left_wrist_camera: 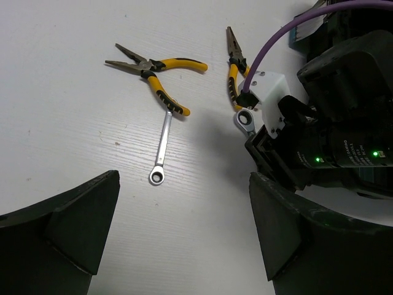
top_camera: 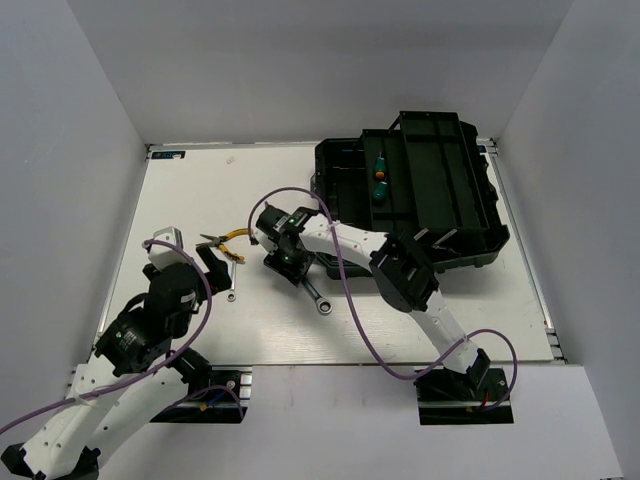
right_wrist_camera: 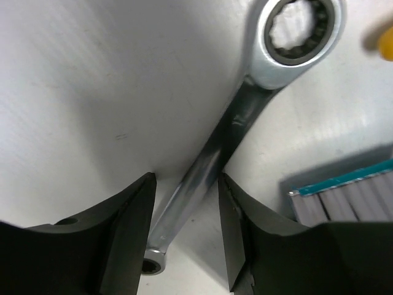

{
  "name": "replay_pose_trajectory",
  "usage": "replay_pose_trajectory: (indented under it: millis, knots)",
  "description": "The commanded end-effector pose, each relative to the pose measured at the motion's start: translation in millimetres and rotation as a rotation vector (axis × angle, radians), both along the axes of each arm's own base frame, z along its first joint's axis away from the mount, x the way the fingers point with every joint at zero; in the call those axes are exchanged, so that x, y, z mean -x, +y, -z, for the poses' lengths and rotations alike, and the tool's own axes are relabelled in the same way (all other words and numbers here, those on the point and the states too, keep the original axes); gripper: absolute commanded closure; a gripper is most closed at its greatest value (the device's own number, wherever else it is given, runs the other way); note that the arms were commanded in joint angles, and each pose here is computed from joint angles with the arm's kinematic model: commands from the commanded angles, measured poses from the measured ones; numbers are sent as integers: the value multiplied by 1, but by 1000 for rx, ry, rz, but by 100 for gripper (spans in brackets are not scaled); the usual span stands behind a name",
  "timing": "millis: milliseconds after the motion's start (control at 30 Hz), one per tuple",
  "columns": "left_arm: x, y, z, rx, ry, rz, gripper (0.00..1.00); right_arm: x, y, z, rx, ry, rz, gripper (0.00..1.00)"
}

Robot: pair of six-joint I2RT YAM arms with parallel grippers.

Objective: Sort the tools into containers

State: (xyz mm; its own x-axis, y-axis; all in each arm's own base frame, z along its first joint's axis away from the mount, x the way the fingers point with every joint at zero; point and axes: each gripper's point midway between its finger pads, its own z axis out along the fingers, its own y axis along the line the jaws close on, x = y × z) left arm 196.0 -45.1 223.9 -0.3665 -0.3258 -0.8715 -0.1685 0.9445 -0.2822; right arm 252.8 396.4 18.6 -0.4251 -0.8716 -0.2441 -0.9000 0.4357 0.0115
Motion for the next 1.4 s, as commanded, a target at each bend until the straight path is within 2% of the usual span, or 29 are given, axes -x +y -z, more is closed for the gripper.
replay_pose_trajectory:
  millis: [0,133,267,400,500,767,867,967,1000,1033,1133,1367]
  knots:
    - [-1,-2,-3,4,-16,9,4,36,-7,22,35,191,-41,49]
    - [-1,-2,-3,4,-16,9,4,39,-7,25,42,198,-44,51]
    - [-1,-2,-3,4,-16,9,4,32,-14,33,85,151,-25,60]
    - [-1,-2,-3,4,-16,9,4,30,-16,42,113,111,1,64]
    - [0,-1,0,4,-16,9,4,25,-24,52,166,59,13,64]
    - [0,-1,0,4,-16,9,4,41,-30,74,220,52,6,62]
    - [0,-1,0,4,-16,9,4,50,-31,80,231,74,2,67]
    - [0,-1,0,4,-16,9,4,55,-30,81,230,88,-6,76]
    - [0,-1,0,4,-16,9,4,58,-30,82,232,90,-11,81]
    - [0,-1,0,4,-16,9,4,58,-30,82,231,93,-8,90]
    - [0,-2,0,7,-13,17,4,64,-26,76,212,122,-22,100]
    - [-2,-6,2,-4,-1,29,4,80,-6,17,47,215,-84,100]
